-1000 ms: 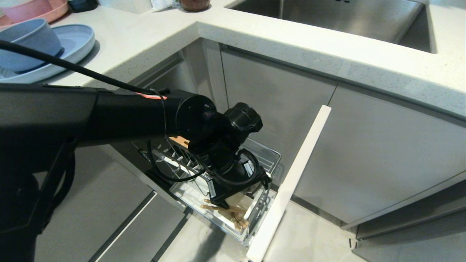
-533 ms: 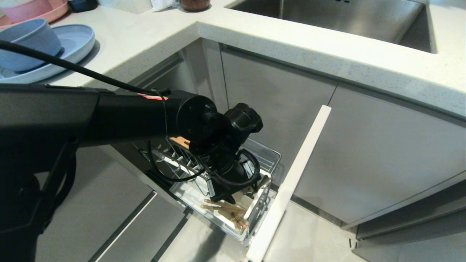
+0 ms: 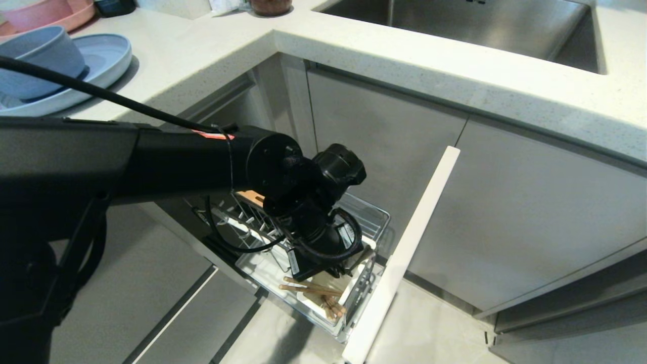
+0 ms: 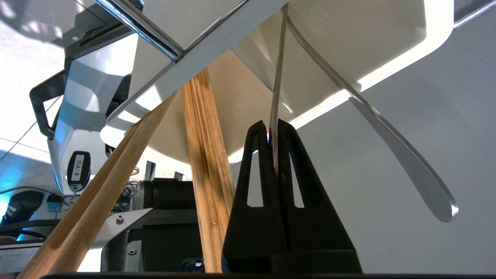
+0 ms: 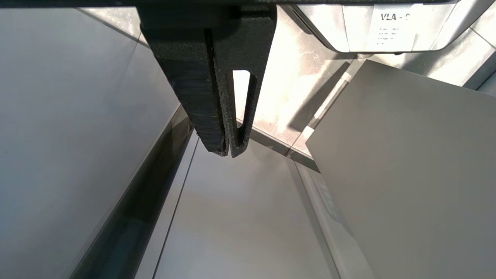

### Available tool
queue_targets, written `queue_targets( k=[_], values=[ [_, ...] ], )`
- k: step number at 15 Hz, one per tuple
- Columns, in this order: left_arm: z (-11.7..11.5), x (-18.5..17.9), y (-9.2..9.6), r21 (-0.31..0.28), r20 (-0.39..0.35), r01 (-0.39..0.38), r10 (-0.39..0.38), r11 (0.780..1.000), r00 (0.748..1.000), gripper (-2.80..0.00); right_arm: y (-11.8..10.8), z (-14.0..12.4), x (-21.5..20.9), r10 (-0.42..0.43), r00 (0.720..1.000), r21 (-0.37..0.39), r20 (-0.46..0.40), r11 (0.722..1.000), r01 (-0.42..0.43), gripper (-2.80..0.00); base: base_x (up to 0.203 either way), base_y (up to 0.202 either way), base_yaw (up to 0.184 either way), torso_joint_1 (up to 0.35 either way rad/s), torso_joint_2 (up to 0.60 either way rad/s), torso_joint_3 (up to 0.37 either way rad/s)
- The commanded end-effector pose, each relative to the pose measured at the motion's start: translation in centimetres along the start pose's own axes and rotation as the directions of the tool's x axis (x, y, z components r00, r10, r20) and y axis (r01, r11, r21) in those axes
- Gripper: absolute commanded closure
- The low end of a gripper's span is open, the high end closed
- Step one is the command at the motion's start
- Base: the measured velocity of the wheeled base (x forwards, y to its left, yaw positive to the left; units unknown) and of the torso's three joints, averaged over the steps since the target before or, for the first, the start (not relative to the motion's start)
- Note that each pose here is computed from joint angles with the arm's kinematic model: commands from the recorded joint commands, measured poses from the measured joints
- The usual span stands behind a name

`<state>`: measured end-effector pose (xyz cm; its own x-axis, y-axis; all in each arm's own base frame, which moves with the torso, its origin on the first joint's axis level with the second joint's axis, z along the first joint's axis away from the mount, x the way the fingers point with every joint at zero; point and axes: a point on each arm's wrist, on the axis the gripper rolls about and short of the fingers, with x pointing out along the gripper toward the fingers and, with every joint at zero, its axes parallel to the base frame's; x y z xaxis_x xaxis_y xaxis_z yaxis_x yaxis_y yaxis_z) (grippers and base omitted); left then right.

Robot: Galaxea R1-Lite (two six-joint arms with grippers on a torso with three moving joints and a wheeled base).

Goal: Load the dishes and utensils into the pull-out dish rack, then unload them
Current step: Take the spoon out of the cupboard

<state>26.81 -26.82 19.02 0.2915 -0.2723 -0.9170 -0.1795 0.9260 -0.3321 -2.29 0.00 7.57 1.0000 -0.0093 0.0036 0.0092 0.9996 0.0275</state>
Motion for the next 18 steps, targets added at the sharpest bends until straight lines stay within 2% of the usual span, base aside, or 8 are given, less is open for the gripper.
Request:
queue_targets(
  k=[1, 7, 11, 18],
  values=[
    [-0.2, -0.1, 0.0, -0.003, -0.007, -0.007, 0.007, 1.000, 1.000, 0.00, 0.0, 0.0, 0.0, 0.000, 1.000, 0.000, 0.003, 1.000, 0.000, 0.00, 0.000, 0.000, 0.000, 0.000, 0.00, 0.000],
    [-1.2, -2.7, 0.0, 0.020, 0.000, 0.019, -0.019, 1.000, 1.000, 0.00, 0.0, 0.0, 0.0, 0.000, 1.000, 0.000, 0.003, 1.000, 0.000, 0.00, 0.000, 0.000, 0.000, 0.000, 0.00, 0.000],
    [-1.9, -4.5, 0.5, 0.034, 0.027, -0.013, 0.012, 0.999, 1.000, 0.00, 0.0, 0.0, 0.0, 0.000, 1.000, 0.000, 0.003, 1.000, 0.000, 0.00, 0.000, 0.000, 0.000, 0.000, 0.00, 0.000],
    [-2.9, -9.7, 1.2, 0.053, 0.098, 0.087, -0.092, 0.995, 0.991, 0.00, 0.0, 0.0, 0.0, 0.000, 1.000, 0.000, 0.003, 1.000, 0.000, 0.00, 0.000, 0.000, 0.000, 0.000, 0.00, 0.000]
  ],
)
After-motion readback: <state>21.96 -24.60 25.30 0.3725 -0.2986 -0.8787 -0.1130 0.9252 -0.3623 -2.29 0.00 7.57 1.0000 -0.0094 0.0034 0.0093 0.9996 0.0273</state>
